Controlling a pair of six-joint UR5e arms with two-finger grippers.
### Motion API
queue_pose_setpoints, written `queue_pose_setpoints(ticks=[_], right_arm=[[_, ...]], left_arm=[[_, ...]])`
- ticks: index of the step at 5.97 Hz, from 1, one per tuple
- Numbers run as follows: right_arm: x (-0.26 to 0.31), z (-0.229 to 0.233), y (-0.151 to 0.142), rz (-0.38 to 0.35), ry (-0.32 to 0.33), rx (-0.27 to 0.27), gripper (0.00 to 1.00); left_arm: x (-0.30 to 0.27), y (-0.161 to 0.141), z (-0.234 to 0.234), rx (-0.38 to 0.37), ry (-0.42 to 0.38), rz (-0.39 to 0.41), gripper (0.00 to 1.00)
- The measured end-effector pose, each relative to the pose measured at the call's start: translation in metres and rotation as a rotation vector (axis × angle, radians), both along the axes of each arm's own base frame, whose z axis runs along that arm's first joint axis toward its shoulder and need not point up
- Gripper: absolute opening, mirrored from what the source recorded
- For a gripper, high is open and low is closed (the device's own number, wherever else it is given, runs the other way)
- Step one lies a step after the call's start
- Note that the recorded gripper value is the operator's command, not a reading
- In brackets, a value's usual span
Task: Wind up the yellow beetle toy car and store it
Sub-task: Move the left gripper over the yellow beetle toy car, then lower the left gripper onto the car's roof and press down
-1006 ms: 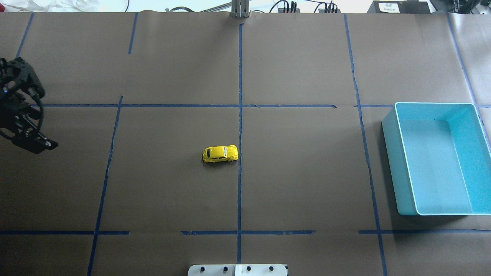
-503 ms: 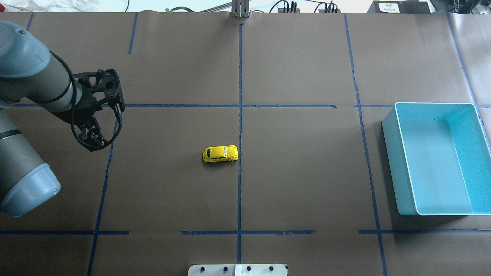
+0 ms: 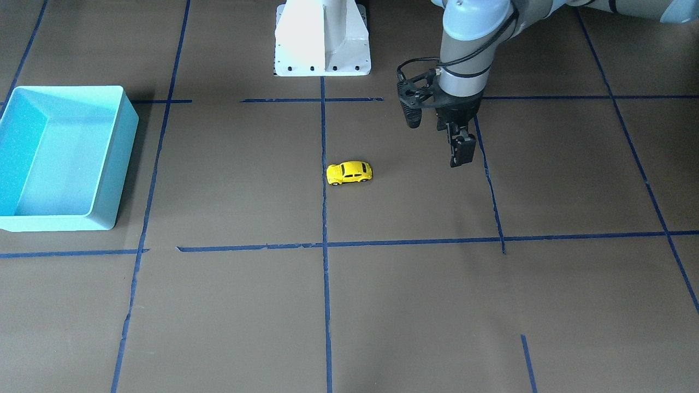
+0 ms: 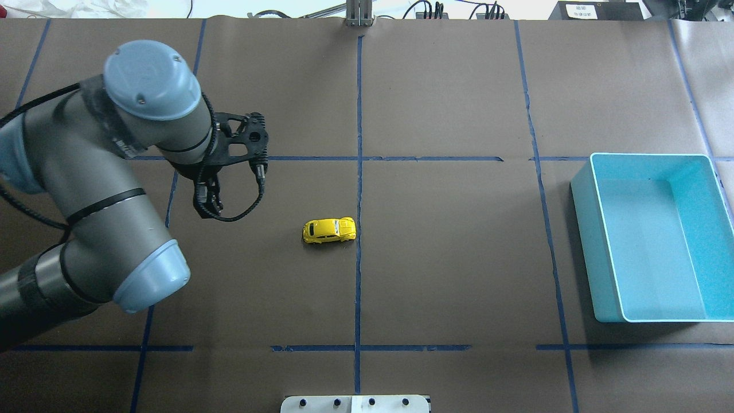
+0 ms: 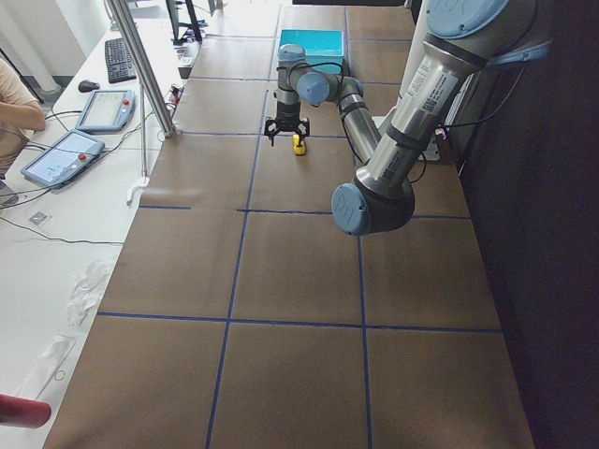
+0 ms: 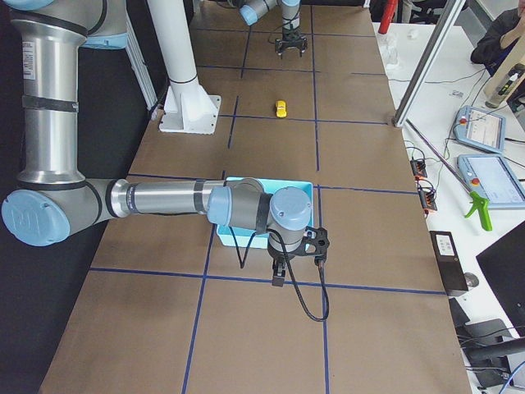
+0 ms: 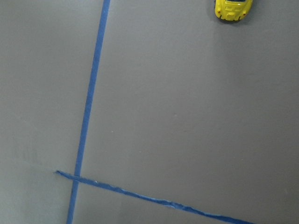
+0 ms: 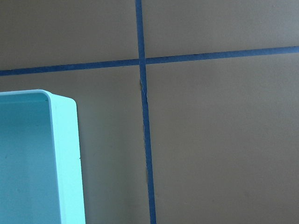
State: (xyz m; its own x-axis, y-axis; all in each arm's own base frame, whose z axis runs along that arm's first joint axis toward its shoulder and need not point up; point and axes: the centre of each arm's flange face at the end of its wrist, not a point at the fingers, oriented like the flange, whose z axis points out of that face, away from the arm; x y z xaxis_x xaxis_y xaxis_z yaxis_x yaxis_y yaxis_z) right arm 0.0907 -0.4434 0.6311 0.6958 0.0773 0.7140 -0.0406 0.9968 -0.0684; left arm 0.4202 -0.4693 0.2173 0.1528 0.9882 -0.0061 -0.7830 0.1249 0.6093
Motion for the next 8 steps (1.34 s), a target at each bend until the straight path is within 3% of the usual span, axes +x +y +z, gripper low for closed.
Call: queue_pose_setpoints(ticks=[2, 4, 6, 8], right_arm=[[0.000, 0.000, 0.000, 0.000, 0.000, 0.000, 1.00], [0.000, 0.000, 0.000, 0.000, 0.000, 0.001, 1.00], [0.000, 0.000, 0.000, -0.001, 0.000, 0.001, 1.00], [0.000, 0.001, 0.000, -0.001, 0.000, -0.001, 1.00]], left_arm=[[0.055, -0.016, -0.031, 0.021, -0.040, 0.093, 0.99], [0.112, 0.000, -0.060, 0.020, -0.100, 0.201, 0.94], [0.166, 0.015, -0.078, -0.011, -0.149, 0.216, 0.95], [0.203, 0.005, -0.073, -0.066, -0.201, 0.201, 0.95]])
